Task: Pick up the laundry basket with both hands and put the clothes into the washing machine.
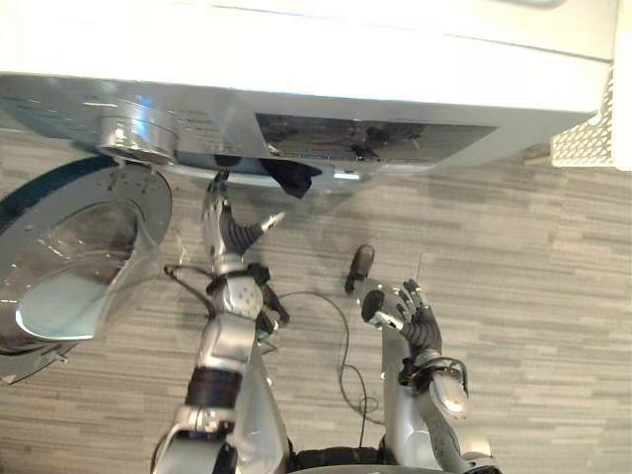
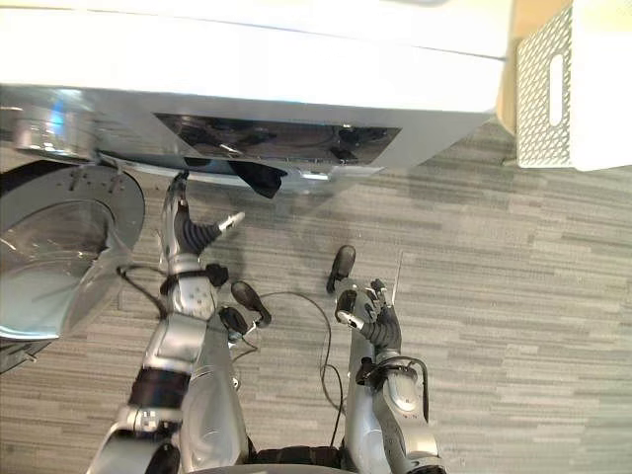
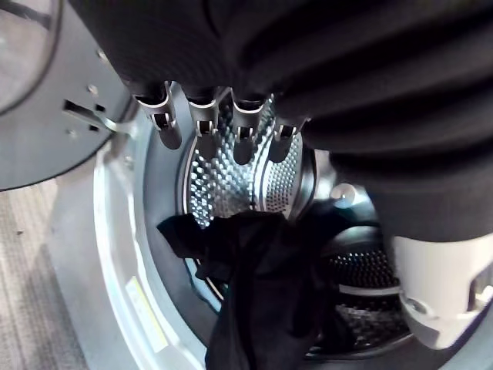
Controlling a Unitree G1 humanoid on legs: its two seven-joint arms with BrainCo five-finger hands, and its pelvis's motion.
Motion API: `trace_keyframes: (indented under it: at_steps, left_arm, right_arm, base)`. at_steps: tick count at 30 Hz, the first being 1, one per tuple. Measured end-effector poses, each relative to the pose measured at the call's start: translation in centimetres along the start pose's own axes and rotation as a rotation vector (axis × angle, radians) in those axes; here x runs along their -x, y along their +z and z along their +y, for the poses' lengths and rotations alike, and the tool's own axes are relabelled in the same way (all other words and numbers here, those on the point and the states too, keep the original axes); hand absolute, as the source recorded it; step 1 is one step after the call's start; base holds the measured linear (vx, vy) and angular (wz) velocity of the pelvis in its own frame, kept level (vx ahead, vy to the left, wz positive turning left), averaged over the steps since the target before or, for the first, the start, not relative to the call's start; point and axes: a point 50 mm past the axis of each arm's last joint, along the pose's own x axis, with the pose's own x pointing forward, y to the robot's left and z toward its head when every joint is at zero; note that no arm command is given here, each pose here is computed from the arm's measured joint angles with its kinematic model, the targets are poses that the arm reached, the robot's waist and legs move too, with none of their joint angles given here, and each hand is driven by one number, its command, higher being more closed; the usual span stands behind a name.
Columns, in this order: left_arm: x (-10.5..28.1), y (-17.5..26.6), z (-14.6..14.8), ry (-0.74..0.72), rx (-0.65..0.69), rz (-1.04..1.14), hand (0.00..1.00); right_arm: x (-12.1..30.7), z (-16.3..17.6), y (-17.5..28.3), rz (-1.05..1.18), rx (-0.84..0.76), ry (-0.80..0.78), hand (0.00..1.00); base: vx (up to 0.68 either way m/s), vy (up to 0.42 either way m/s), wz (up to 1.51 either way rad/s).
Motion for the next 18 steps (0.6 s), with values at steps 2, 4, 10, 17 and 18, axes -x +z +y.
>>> trace_keyframes:
  at_steps: [2,4,10,17,18]
  left_arm:
    - [2.0,-2.0,-1.1,-0.087,0.058,0.096,0.00]
    - [4.5,-4.8,-2.1,-0.190,0.118,0.235,0.00]
    - [12.7,-13.0,-4.2,-0.424,0.237,0.676,0.00]
    - [16.1,-16.5,-3.2,-0.457,0.220,0.847,0.00]
    - [15.9,-16.6,-3.1,-0.453,0.218,0.849,0.00]
  right_arm:
    - [0.1,-0.8,-1.0,0.060,0.042,-0.023,0.00]
    - [0.3,-1.6,-2.3,0.138,0.095,-0.042,0.00]
    - [2.1,-4.2,-7.6,0.413,0.197,-0.106,0.00]
    - [2.9,-6.9,-9.4,0.531,0.205,-0.207,0.00]
    - [3.1,-7.0,-9.6,0.542,0.208,-0.210,0.00]
  base:
    - [0.03,-0.001,0.01]
    - [0.05,-0.013,-0.19]
    - [0.06,0.042,-0.23]
    - [0.06,0.122,-0.24]
    - [0.00,0.122,0.00]
